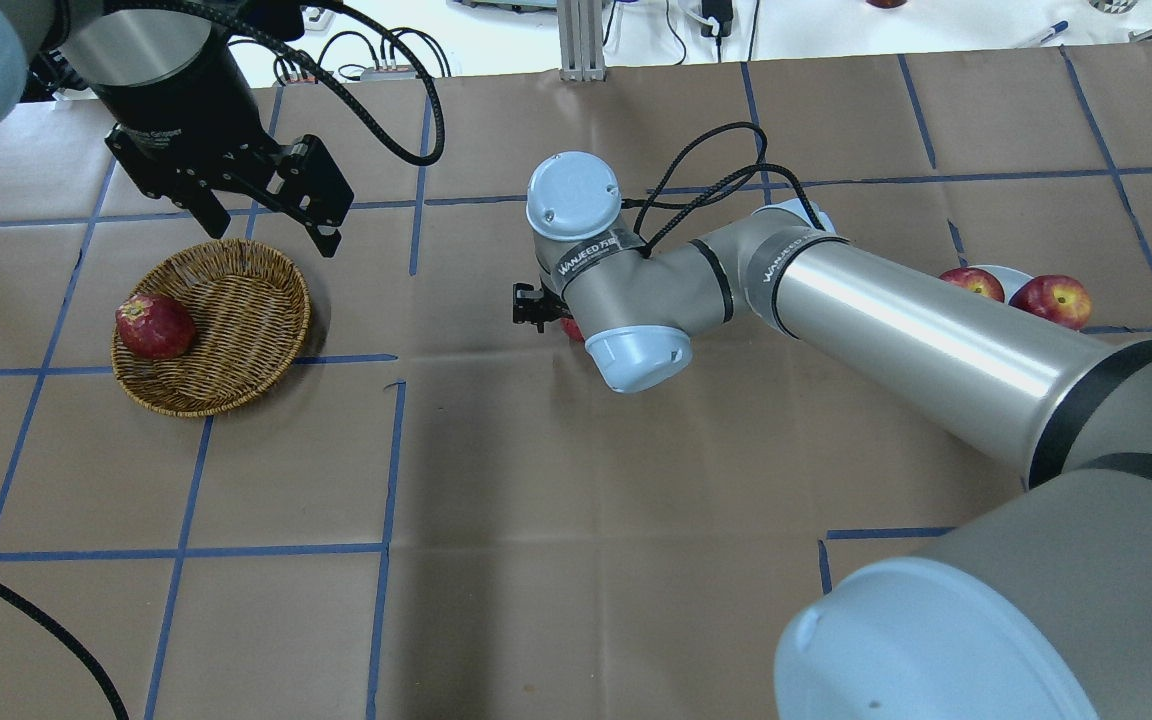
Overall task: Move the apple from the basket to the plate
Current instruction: 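Reach the right gripper to the apple on the table and grasp it, then carry the apple with the right gripper over the white plate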
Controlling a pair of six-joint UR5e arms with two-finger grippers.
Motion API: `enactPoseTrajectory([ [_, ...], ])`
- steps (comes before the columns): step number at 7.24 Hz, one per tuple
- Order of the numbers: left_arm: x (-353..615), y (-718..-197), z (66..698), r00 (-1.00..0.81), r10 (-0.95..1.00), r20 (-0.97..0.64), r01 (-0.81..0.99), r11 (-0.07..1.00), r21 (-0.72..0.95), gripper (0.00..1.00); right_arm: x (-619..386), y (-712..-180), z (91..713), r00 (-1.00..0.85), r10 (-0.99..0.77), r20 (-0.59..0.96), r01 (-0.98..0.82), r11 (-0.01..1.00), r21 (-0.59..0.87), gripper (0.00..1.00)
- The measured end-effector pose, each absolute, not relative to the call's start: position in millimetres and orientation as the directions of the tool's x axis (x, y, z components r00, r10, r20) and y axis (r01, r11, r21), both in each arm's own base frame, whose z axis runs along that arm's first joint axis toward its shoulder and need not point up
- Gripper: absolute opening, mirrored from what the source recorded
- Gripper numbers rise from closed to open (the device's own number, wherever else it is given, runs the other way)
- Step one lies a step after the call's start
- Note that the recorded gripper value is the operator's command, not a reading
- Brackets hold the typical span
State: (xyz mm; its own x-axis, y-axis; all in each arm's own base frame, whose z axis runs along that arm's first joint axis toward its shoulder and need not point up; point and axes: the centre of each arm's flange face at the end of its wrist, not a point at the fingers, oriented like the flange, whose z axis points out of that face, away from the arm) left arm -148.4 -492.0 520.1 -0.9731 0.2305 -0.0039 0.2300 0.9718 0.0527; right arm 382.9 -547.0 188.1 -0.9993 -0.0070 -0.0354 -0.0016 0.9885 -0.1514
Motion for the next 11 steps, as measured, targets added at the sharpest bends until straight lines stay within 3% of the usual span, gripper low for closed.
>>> enactPoseTrajectory([
  [2, -148, -492, 520, -0.973, 0.231, -0.004, 0.23, 0.972, 0.052, 0.99, 381, -549, 176, -0.999, -0.013, -0.034, -0.007, 0.988, -0.154, 0.98],
  [4, -148, -492, 520, -0.973, 0.23, -0.004, 0.23, 0.972, 0.052, 0.99, 379, -552, 175, -0.999, -0.009, -0.033, -0.003, 0.988, -0.156, 0.64],
  [5, -148, -492, 520, -0.973, 0.229, -0.004, 0.229, 0.972, 0.053, 0.99, 377, -554, 177, -1.0, -0.006, -0.03, -0.001, 0.987, -0.161, 0.58],
  [8, -148, -492, 520, -0.974, 0.225, -0.004, 0.224, 0.973, 0.055, 0.99, 368, -563, 189, -1.0, 0.004, 0.006, 0.003, 0.98, -0.198, 0.55],
  [11, -148, -492, 520, -0.975, 0.224, -0.004, 0.223, 0.973, 0.055, 0.99, 326, -595, 257, -1.0, 0.011, 0.013, 0.007, 0.973, -0.232, 0.55],
])
